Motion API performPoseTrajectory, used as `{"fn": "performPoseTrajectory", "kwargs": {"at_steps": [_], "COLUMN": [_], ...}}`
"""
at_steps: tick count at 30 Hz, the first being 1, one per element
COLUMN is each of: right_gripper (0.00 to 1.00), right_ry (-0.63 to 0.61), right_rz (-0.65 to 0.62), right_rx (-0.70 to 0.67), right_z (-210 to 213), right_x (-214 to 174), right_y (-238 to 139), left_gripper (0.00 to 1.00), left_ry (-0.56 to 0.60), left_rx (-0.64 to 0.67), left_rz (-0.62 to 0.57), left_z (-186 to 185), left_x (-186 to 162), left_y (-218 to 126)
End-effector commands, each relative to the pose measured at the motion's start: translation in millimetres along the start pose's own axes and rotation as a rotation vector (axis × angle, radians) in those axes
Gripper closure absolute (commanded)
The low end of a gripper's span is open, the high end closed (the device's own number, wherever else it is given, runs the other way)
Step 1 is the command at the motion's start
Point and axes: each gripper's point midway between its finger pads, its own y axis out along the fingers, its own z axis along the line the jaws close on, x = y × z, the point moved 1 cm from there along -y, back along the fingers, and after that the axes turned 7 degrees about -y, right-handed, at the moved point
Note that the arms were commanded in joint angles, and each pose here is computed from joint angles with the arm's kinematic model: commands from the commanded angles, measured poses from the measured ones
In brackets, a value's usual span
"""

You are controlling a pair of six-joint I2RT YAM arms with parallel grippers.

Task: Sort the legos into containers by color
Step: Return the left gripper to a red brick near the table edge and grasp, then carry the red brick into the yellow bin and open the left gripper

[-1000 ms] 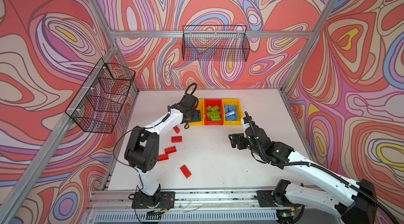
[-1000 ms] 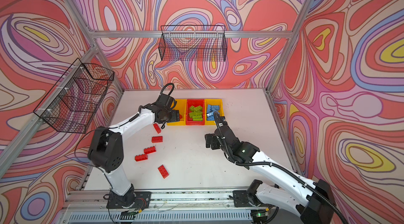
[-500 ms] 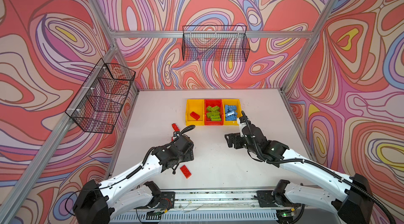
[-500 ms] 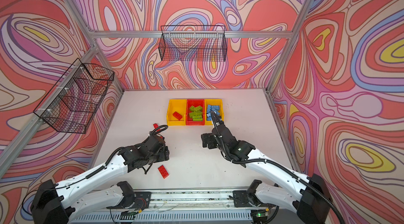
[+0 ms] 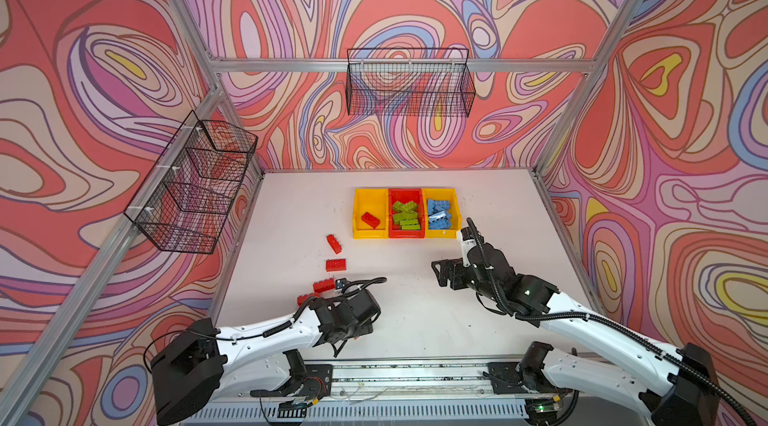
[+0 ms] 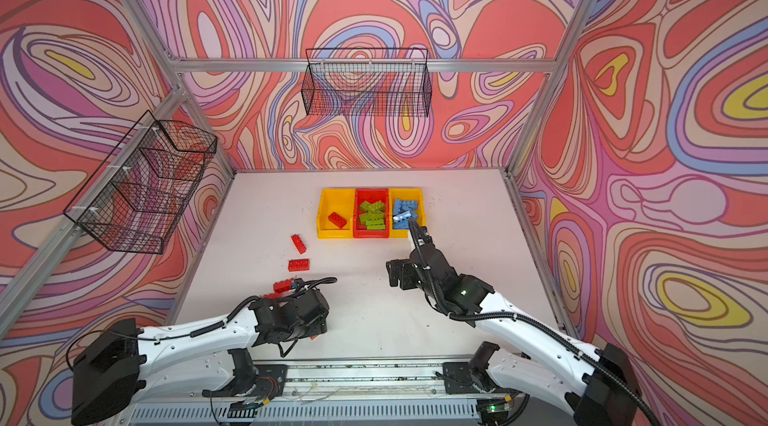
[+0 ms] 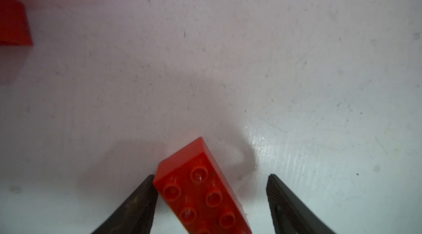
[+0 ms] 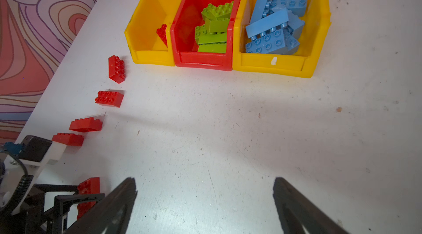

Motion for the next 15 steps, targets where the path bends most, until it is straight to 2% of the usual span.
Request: {"fn": "performPoseTrajectory", "kwargs": {"at_steps": [1, 3, 6, 8, 15], "right_gripper": [0.02, 0.02, 0.02, 0.02, 0.02], "right_ry": [0.018, 0.018, 0.018, 0.015, 0.017], "right_rz": [0.010, 0.010, 0.013, 0.012, 0.010], "right_rx": [-0.035, -0.031, -0.034, -0.036, -0.034], "right_z": [-9.0, -9.0, -9.9, -10.4, -12.1], "right_x": [-8.6, -9.2, -10.2, -10.4, -14.1], "right_y": [-3.6, -4.6, -5.4, -6.0, -5.5], "left_gripper": [0.29, 0.36, 0.58, 0.67, 0.70], "left_ry": [-0.044, -0.041, -0.024, -0.007, 0.061], "left_rx": [0.006, 0.006, 0.028, 0.052, 0.108], "left_rz": [0.009, 0.011, 0.016, 0.018, 0.036], "left_z": [3.2, 1.5, 2.3, 4.2, 6.5], "left_x": [-5.0, -5.4, -6.1, -6.2, -7.9], "left_y": [9.5, 11.5, 13.7, 14.6, 18.5]}}
